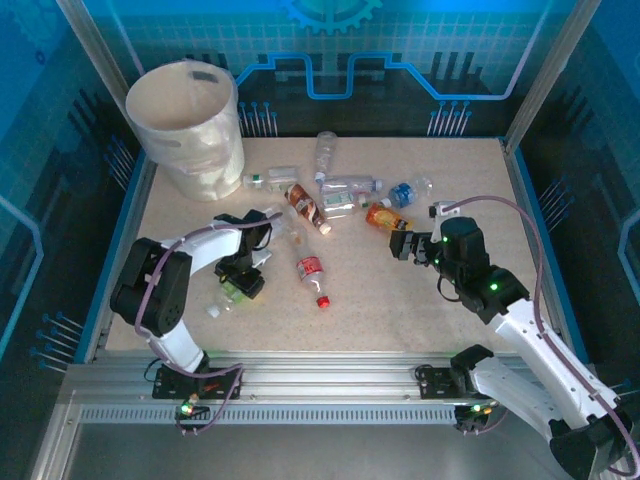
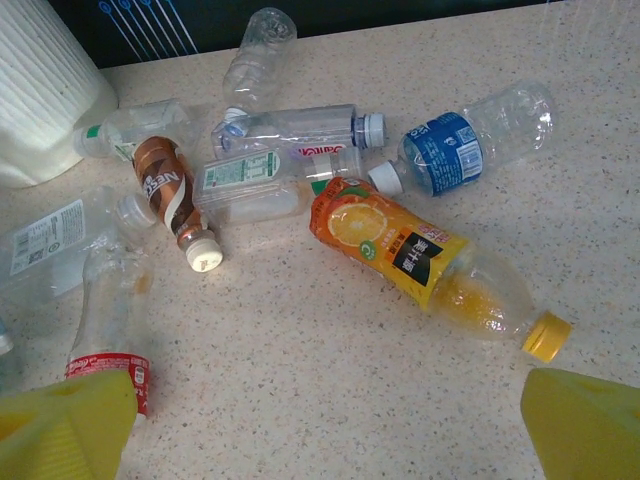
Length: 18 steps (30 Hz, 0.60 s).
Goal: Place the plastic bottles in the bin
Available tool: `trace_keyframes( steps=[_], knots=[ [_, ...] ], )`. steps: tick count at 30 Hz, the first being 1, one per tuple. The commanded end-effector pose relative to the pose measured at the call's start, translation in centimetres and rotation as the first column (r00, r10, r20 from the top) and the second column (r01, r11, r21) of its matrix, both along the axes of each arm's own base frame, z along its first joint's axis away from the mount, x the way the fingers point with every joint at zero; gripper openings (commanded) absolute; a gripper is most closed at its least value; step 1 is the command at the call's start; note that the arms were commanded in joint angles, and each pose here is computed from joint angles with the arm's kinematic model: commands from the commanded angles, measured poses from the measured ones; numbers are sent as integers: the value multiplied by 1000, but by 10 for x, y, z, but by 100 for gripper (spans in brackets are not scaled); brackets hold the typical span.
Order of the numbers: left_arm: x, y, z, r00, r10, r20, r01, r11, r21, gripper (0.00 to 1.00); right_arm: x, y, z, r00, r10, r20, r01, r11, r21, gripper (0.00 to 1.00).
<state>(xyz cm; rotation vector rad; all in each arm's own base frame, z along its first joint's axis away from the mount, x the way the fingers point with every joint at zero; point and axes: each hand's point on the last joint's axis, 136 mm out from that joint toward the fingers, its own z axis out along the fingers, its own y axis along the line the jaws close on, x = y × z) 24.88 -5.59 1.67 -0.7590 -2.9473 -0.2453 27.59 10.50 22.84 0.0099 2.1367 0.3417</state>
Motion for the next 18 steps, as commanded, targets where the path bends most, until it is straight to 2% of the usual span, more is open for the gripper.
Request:
trace_keyframes(
  steps=[1, 4, 6, 10, 13, 15, 18],
  knots=[
    [8, 2, 1, 1000, 1, 23, -1, 1000, 18, 59, -2, -10, -2, 1000, -26, 4, 27, 999, -30, 100],
    [20, -9, 22, 994, 21, 107, -16, 998, -53, 52, -3, -12, 0, 1000, -30, 7, 30, 999, -39, 100],
    [31, -21, 47, 979, 48, 200, -21, 990, -138, 49, -2, -12, 1, 999, -30, 11, 30, 999, -39, 100],
    [53, -42, 112, 895, 168, 413, -19, 939, -342, 49, 0, -9, 5, 999, -21, 24, 22, 999, -25, 100],
    [61, -57, 176, 788, 343, 511, 13, 821, -571, 48, 2, -7, 10, 999, -14, 35, 14, 1000, -13, 100],
    [61, -61, 224, 712, 474, 518, 58, 696, -716, 46, 3, -5, 12, 999, -11, 41, 11, 1000, -5, 100],
    [56, -50, 283, 605, 642, 470, 93, 529, -843, 46, 3, -5, 12, 999, -11, 46, 11, 1000, 6, 100]
  ],
)
